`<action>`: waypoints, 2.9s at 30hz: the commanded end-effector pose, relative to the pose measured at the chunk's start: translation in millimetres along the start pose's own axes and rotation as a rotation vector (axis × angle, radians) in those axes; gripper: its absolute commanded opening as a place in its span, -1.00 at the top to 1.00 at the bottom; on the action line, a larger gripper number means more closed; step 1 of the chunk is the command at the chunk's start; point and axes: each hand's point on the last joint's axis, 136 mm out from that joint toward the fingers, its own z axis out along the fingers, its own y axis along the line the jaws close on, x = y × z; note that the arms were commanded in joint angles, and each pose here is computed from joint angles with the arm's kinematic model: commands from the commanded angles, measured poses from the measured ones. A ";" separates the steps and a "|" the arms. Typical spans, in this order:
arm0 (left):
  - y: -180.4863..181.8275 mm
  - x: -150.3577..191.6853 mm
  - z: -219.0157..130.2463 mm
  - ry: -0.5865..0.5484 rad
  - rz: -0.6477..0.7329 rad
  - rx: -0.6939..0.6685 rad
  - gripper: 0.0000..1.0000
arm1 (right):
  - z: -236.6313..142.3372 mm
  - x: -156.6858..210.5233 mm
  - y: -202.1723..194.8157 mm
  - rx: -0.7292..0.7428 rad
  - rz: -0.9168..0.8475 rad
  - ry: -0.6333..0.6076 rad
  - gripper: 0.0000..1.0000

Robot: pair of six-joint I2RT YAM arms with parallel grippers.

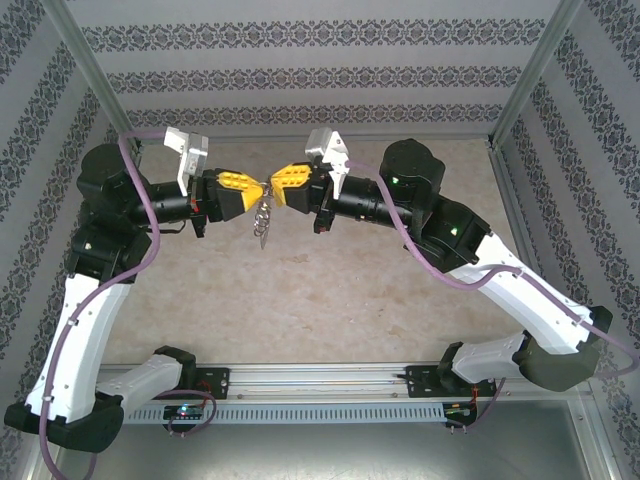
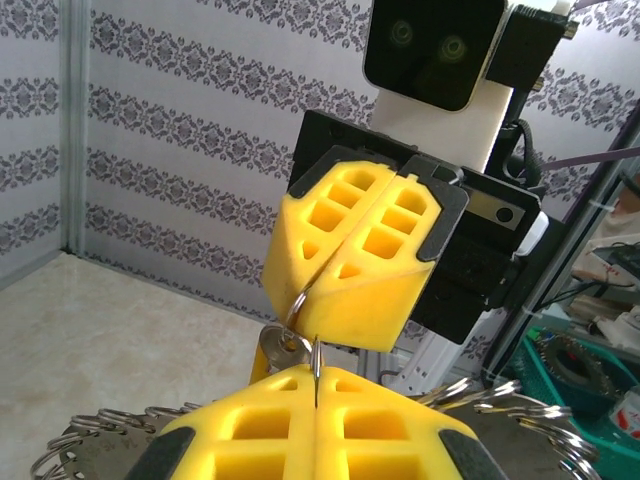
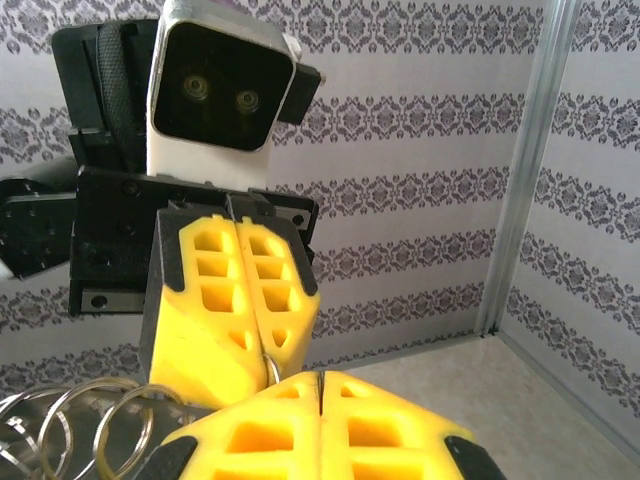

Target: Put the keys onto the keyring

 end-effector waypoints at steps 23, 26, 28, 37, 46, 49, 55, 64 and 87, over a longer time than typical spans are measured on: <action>0.2 12.2 -7.7 0.086 0.096 -0.066 1.00 | -0.2 -0.5 13.2 -0.055 -0.100 0.052 1.00; 7.0 16.2 -9.8 0.111 0.108 -0.115 1.00 | 1.1 2.3 13.6 -0.030 -0.133 0.066 1.00; 10.8 18.9 -11.0 0.130 0.108 -0.140 1.00 | 0.5 4.1 12.6 0.012 -0.182 0.078 1.00; 16.0 20.6 -13.5 0.135 0.126 -0.181 1.00 | 9.9 10.2 11.1 0.061 -0.255 0.121 1.00; 17.3 24.3 -13.2 0.142 0.134 -0.180 1.00 | 22.9 12.9 6.4 0.086 -0.279 0.159 1.00; 18.3 24.7 -12.7 0.147 0.138 -0.179 1.00 | 23.3 13.7 6.2 0.088 -0.285 0.166 1.00; 19.8 23.8 -11.2 0.153 0.145 -0.172 1.00 | 23.3 18.8 6.3 0.091 -0.301 0.189 1.00; 19.2 23.0 -10.2 0.155 0.155 -0.160 1.00 | 27.7 20.3 1.6 0.118 -0.321 0.202 1.00; 13.0 22.4 -11.1 0.154 0.171 -0.141 1.00 | 33.4 21.3 -19.1 0.218 -0.316 0.236 1.00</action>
